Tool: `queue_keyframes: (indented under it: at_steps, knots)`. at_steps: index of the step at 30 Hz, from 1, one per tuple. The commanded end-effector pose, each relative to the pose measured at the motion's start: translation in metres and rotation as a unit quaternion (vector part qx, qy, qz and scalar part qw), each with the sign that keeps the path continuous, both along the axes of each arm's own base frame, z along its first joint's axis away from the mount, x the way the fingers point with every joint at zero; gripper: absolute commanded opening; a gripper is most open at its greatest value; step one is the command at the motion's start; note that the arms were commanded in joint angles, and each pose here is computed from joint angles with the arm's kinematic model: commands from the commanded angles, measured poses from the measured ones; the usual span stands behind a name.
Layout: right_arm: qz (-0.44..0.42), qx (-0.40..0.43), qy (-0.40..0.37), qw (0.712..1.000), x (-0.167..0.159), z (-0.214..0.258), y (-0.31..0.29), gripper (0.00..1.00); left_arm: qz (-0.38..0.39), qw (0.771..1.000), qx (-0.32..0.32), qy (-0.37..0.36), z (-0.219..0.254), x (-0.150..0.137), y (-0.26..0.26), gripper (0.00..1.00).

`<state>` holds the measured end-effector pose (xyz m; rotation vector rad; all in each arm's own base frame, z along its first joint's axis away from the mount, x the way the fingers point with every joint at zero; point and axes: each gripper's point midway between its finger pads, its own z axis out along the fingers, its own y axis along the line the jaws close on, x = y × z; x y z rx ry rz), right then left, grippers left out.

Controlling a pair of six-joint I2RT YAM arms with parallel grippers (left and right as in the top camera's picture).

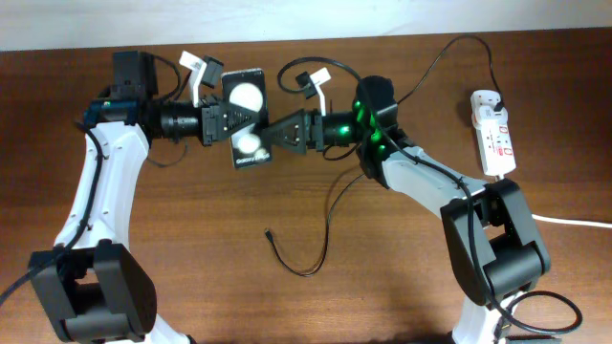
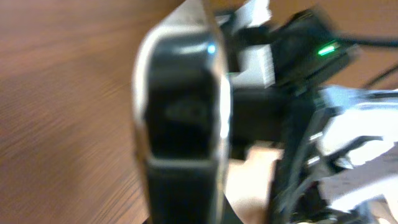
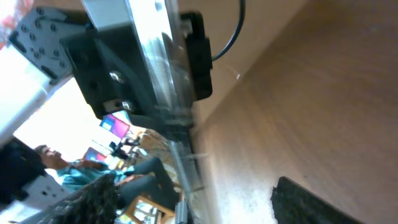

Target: Plug charger to phone and switch on socket

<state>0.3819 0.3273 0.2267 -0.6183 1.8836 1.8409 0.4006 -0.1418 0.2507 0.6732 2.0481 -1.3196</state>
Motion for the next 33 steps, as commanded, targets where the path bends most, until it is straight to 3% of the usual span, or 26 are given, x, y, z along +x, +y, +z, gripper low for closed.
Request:
queue_keyframes:
  at_steps: [1,4,7,10,13,17,19,21,33]
  knots:
    - [-0.028,-0.032,0.026,0.999,0.015,-0.026,-0.021,0.90,0.067,0.988,0.135,0.019,-0.034,0.006,0.026,0.00]
    - [-0.036,-0.090,0.065,0.993,0.011,-0.067,-0.035,0.90,0.119,0.965,0.211,0.097,-0.076,0.000,0.039,0.00]
    - [-0.080,-0.214,0.143,0.963,-0.003,-0.130,-0.052,0.86,0.159,0.929,0.299,0.150,-0.116,-0.012,0.040,0.00]
    - [-0.097,-0.263,0.153,0.947,-0.015,-0.128,-0.064,0.84,0.213,0.888,0.374,0.163,-0.140,-0.015,0.036,0.00]
    - [-0.171,-0.345,0.178,0.906,-0.016,-0.128,-0.106,0.86,0.232,0.874,0.392,0.171,-0.149,-0.020,0.025,0.00]
    - [-0.243,-0.514,0.239,0.787,-0.046,-0.164,-0.183,0.89,0.216,0.866,0.406,0.193,-0.176,-0.031,0.016,0.00]
    - [-0.296,-0.580,0.261,0.712,-0.055,-0.174,-0.220,1.00,0.209,0.861,0.414,0.208,-0.192,-0.032,0.016,0.00]
    - [-0.325,-0.606,0.275,0.671,-0.062,-0.178,-0.237,0.99,0.205,0.857,0.420,0.218,-0.205,-0.031,0.016,0.00]
    - [-0.322,-0.611,0.278,0.668,-0.068,-0.184,-0.239,0.99,0.206,0.848,0.425,0.240,-0.230,-0.029,0.015,0.00]
